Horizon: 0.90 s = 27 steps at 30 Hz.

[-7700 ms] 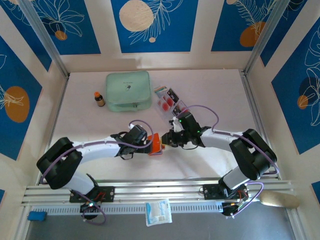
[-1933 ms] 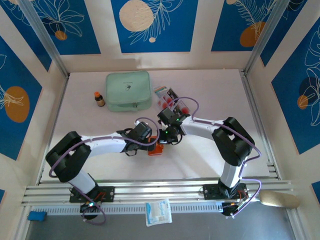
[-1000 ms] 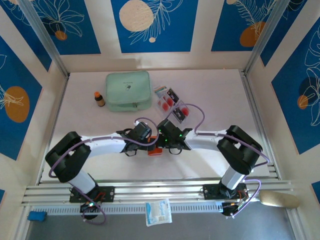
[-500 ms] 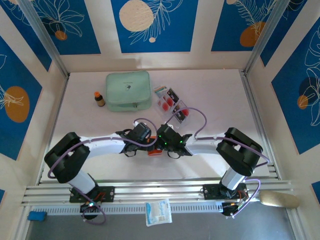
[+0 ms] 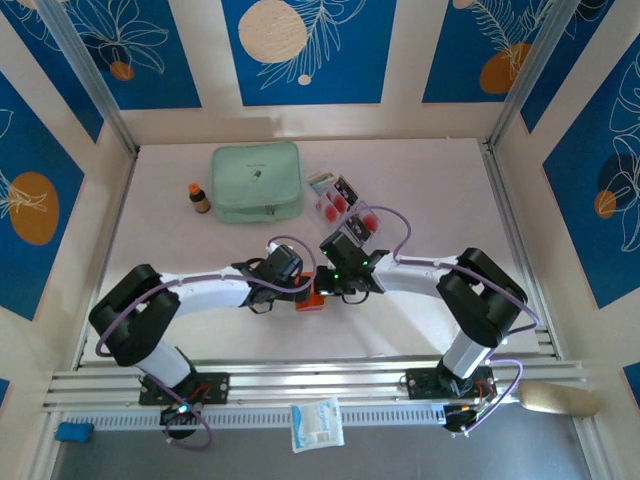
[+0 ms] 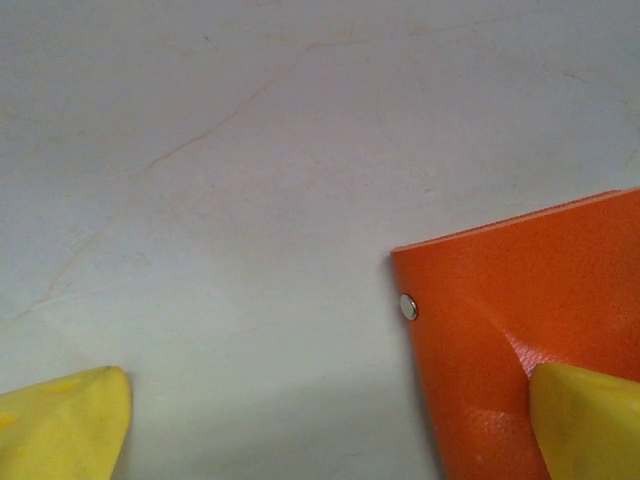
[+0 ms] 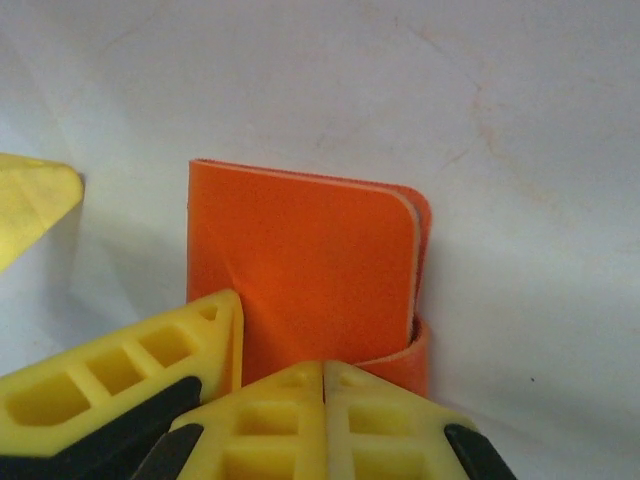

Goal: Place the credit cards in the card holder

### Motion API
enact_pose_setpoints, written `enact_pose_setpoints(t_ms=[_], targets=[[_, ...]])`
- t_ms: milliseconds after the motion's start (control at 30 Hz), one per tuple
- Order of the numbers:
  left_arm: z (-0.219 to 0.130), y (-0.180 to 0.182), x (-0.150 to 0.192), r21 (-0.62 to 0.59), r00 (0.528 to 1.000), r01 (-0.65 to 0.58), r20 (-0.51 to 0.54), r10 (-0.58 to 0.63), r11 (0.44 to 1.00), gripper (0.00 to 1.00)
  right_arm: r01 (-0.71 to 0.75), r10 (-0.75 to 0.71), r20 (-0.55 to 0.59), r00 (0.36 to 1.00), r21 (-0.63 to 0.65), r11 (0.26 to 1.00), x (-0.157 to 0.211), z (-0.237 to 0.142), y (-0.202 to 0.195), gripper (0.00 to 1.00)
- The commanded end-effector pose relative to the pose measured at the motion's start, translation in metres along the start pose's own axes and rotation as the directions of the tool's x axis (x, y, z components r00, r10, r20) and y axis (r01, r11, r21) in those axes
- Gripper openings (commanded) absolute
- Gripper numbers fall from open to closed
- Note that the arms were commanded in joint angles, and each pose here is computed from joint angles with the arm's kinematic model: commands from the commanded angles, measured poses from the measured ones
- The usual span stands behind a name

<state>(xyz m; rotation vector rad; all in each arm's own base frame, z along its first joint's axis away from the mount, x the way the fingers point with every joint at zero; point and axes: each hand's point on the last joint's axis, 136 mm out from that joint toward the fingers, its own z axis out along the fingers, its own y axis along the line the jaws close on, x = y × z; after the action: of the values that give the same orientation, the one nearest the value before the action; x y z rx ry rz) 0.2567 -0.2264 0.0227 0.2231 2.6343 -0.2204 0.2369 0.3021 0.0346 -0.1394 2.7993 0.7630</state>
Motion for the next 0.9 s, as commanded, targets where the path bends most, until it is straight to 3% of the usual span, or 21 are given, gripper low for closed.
enact_pose_setpoints(t_ms=[0, 867], targets=[[0.012, 0.019, 0.033, -0.074, 0.994, -0.041, -0.105, 0.033, 0.996, 1.00, 0.015, -0.019, -0.112, 0.994, -0.042, 0.999, 0.016, -0.010, 0.007, 0.00], [0.012, 0.018, 0.034, -0.068, 0.994, -0.042, -0.106, 0.034, 0.997, 1.00, -0.036, 0.032, -0.068, 0.997, -0.067, 0.997, -0.013, -0.010, 0.004, 0.00]])
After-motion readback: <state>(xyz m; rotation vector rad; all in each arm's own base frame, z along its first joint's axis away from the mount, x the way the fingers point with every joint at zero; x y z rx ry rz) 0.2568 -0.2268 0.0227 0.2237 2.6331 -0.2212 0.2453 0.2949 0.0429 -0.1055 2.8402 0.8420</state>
